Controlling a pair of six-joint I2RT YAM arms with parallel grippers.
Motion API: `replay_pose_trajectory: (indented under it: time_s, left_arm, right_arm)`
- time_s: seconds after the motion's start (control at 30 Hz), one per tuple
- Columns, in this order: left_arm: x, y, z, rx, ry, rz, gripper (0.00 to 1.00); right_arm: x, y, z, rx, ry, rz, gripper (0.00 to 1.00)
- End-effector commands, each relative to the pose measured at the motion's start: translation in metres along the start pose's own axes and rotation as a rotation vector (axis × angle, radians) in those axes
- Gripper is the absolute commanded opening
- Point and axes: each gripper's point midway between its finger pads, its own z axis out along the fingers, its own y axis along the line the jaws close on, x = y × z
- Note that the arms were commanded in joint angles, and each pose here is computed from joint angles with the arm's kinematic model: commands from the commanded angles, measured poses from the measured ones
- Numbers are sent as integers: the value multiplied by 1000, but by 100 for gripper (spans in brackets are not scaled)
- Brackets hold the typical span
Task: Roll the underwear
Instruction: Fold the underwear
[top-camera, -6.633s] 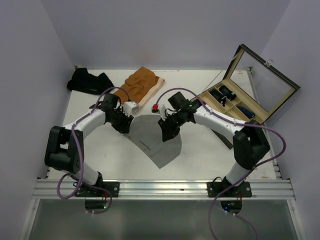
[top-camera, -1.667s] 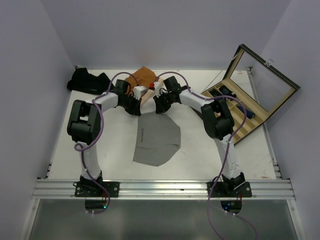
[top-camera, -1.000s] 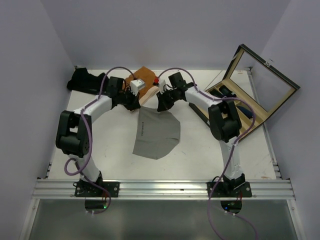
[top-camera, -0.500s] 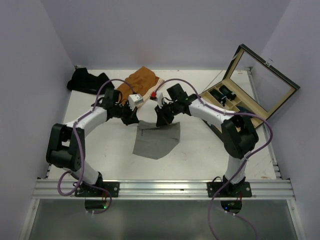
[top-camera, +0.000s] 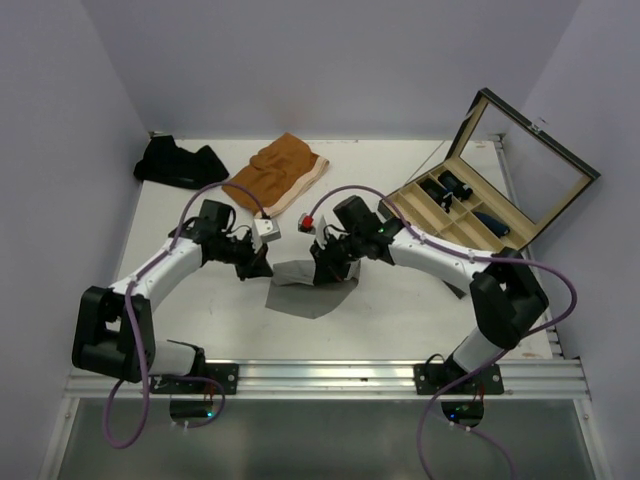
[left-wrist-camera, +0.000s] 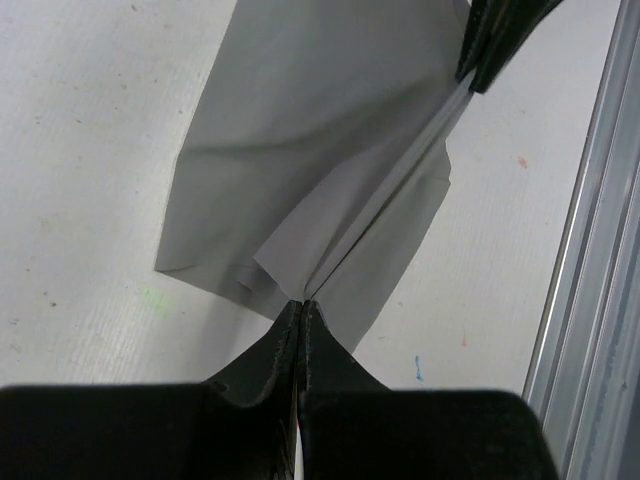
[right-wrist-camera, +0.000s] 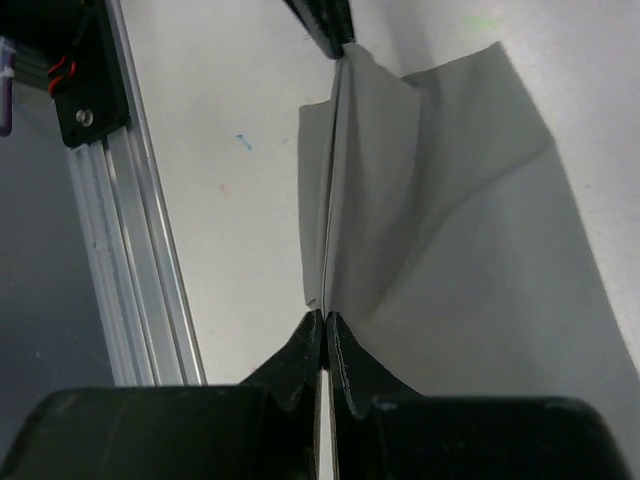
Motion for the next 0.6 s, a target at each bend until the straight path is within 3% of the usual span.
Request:
replay_pose_trajectory:
  time_s: [0.0, 0.33, 0.37, 0.4, 0.43, 0.47, 0.57]
  left_arm:
    - [8, -3, -5, -5, 24, 62, 0]
    - [29, -3, -7, -35, 87, 137, 0]
    - [32, -4, -7, -30, 95, 149, 0]
    - [36, -5, -7, -22, 106, 151, 0]
    - [41, -6, -7, -14, 122, 158, 4]
    - [46, -10, -8, 5, 140, 180, 14]
    - [50, -16, -15, 20, 160, 243, 30]
  right_arm:
    - [10, 24, 6, -53, 10, 1, 0]
    - [33, 31, 31, -40, 82, -29, 0]
    - [37, 32, 32, -46, 94, -24, 10]
    - [37, 37, 31, -73, 100, -26, 13]
    - [37, 38, 30, -80, 104, -32, 16]
    - [36, 42, 27, -89, 104, -41, 22]
    - [31, 47, 16, -101, 109, -83, 26]
